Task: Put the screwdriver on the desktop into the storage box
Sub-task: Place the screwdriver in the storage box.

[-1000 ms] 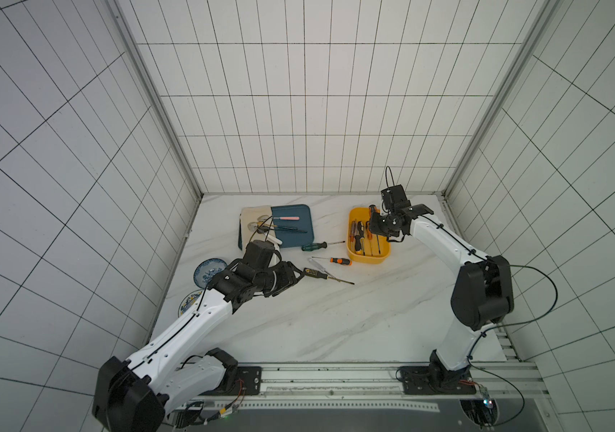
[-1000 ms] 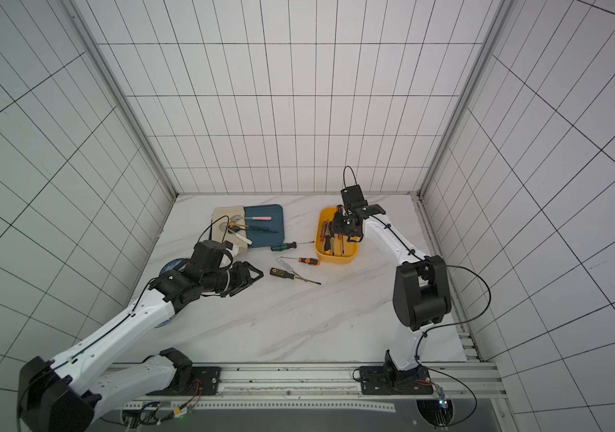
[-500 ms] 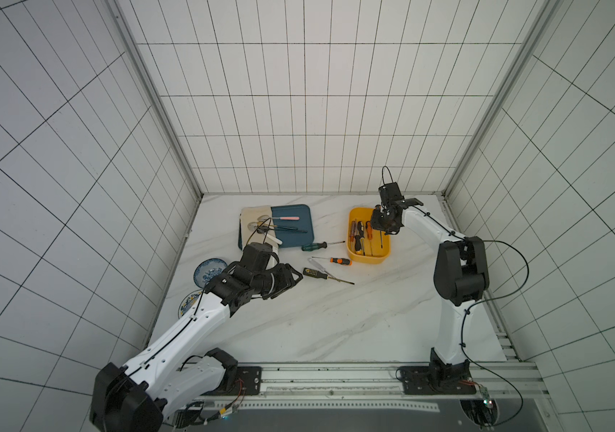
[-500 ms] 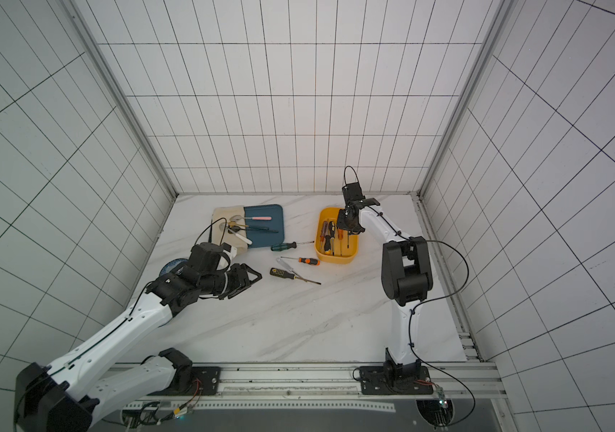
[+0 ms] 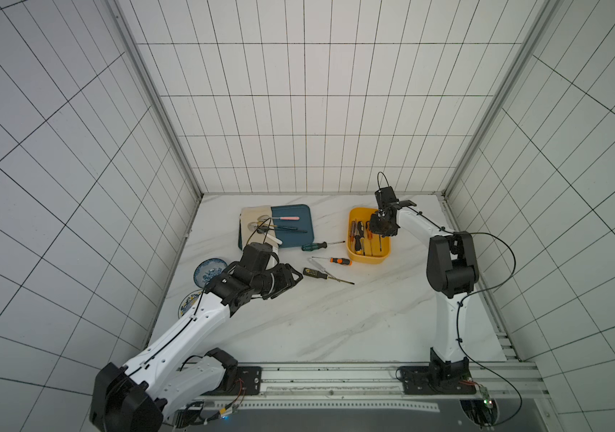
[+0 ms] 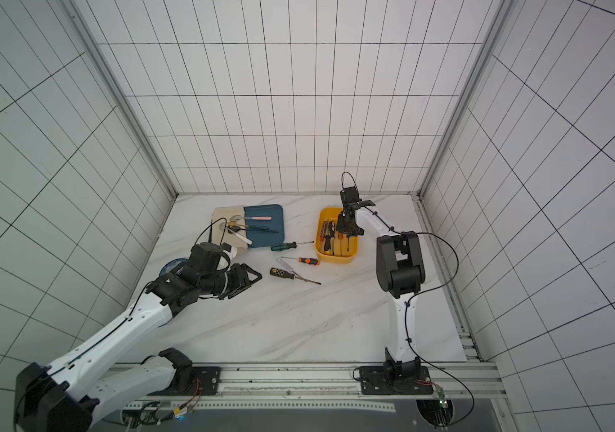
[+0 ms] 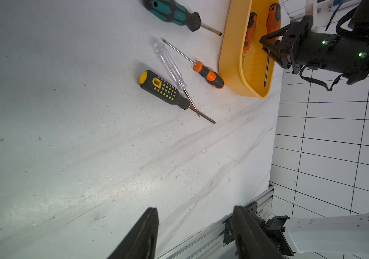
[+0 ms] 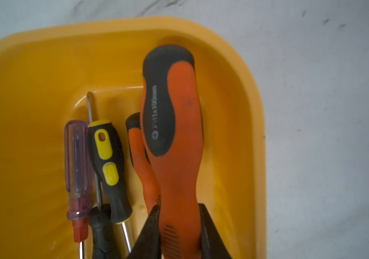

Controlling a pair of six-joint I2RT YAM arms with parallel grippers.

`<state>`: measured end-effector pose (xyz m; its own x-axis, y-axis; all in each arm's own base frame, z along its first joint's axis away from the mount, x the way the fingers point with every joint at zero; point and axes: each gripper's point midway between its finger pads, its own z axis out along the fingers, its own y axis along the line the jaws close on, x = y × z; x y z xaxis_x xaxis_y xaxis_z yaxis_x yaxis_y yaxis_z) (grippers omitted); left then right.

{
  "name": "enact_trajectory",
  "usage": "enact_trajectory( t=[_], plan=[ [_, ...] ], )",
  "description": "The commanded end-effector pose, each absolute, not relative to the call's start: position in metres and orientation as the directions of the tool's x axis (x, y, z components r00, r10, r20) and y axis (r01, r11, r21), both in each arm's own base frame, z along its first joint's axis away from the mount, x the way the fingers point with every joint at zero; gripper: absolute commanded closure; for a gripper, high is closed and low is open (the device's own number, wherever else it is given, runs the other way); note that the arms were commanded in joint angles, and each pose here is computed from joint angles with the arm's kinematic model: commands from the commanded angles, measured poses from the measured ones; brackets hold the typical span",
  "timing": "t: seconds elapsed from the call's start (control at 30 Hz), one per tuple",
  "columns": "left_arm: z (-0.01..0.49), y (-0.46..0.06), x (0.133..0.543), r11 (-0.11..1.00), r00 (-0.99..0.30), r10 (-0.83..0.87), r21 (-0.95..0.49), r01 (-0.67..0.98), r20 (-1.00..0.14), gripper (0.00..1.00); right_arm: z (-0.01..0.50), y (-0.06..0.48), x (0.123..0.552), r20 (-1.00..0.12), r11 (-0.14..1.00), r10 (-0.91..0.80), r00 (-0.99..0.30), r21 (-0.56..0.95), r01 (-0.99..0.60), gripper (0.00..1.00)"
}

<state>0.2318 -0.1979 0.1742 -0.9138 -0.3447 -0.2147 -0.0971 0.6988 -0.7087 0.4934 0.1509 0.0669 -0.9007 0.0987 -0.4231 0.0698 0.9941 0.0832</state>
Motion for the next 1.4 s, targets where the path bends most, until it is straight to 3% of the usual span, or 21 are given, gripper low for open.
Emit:
enact_trajectory(
  t=[0.0,0.27,0.53,1.03,1.37],
  plan=[
    [0.174,-0.197,0.232,0.7,-0.914,-0.343,-0.708,-0.095,-0.217,0.43,0.069,0.144,0.506,-0.44,0.993,0.113,-0.891,0.072,0.091,0.78],
    [0.17,-0.197,0.231,0.703,-0.916,-0.342,-0.704,-0.1,-0.212,0.43,0.065,0.149,0.512,-0.432,0.993,0.11,-0.895,0.091,0.078,0.74],
    [0.168,-0.196,0.232,0.704,-0.914,-0.346,-0.702,-0.106,-0.21,0.43,0.064,0.15,0.512,-0.425,0.992,0.113,-0.898,0.093,0.081,0.61],
    [0.167,-0.196,0.232,0.703,-0.912,-0.353,-0.702,-0.112,-0.208,0.43,0.072,0.158,0.504,-0.412,0.987,0.125,-0.903,0.143,0.071,0.6],
    [0.164,-0.195,0.239,0.723,-0.909,-0.36,-0.679,-0.129,-0.211,0.43,0.125,0.173,0.471,-0.471,0.981,0.102,-0.876,0.194,0.01,0.59]
  ],
)
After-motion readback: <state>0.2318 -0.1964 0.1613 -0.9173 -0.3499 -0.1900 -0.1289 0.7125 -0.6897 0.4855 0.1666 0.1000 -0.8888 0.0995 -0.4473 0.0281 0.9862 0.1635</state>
